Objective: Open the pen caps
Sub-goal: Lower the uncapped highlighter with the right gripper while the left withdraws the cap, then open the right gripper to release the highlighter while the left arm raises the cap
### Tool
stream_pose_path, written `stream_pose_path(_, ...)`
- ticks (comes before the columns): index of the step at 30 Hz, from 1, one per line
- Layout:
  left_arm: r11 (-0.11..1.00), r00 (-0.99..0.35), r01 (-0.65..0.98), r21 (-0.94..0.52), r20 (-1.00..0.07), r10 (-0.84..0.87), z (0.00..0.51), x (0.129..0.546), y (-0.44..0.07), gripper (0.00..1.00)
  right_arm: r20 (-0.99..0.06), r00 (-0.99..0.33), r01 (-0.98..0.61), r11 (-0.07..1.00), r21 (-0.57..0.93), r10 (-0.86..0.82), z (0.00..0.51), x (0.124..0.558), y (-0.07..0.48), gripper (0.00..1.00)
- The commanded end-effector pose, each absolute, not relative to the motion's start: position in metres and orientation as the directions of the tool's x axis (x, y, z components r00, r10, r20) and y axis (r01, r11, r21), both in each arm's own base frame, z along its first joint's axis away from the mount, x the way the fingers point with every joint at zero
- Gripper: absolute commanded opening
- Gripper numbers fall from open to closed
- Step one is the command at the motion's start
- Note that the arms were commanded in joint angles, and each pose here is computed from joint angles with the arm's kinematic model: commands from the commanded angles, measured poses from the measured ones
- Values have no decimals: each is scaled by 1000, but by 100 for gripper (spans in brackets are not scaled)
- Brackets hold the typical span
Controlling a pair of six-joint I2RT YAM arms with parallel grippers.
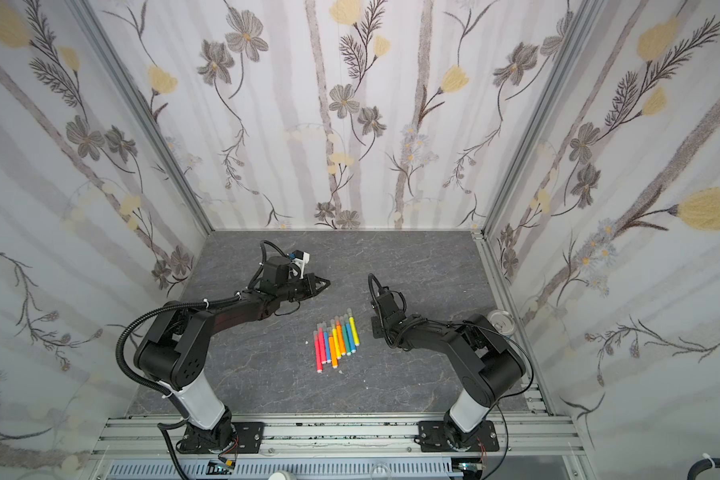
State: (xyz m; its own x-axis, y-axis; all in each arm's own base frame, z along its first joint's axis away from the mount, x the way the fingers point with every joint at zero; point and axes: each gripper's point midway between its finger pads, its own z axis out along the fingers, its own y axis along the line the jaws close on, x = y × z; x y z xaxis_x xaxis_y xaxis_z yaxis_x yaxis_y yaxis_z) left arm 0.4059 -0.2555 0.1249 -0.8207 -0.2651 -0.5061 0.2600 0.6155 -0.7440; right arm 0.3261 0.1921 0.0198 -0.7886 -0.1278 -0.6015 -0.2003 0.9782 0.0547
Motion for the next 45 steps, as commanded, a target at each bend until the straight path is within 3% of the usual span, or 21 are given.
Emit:
stream_pose_path(1, 597, -811, 278, -753, -517, -275, 132, 408, -256, 0, -593, -797, -170, 985, 30, -120, 17, 325, 185, 18)
stream_pose_path(14, 606, -809, 270, -749, -517, -279, 133, 413, -253, 0, -606, -789, -162, 986, 45, -102, 27, 322, 182, 33)
stream_pose_path(25, 712, -797, 234, -662, -550, -249, 132, 436, -239, 0, -717, -693, -222, 969, 109, -78, 95, 317, 184, 48)
stream_pose_path(32, 781, -805, 166, -602, -541, -246, 129, 461, -229, 0, -752, -657, -234, 962, 143, -48, 115, 306, 179, 51)
stream_pose_path(45, 885, -860, 31, -465, -463, -213, 97, 519, -206, 0, -715, -695, -274, 947, 166, -76, 105, 294, 184, 51)
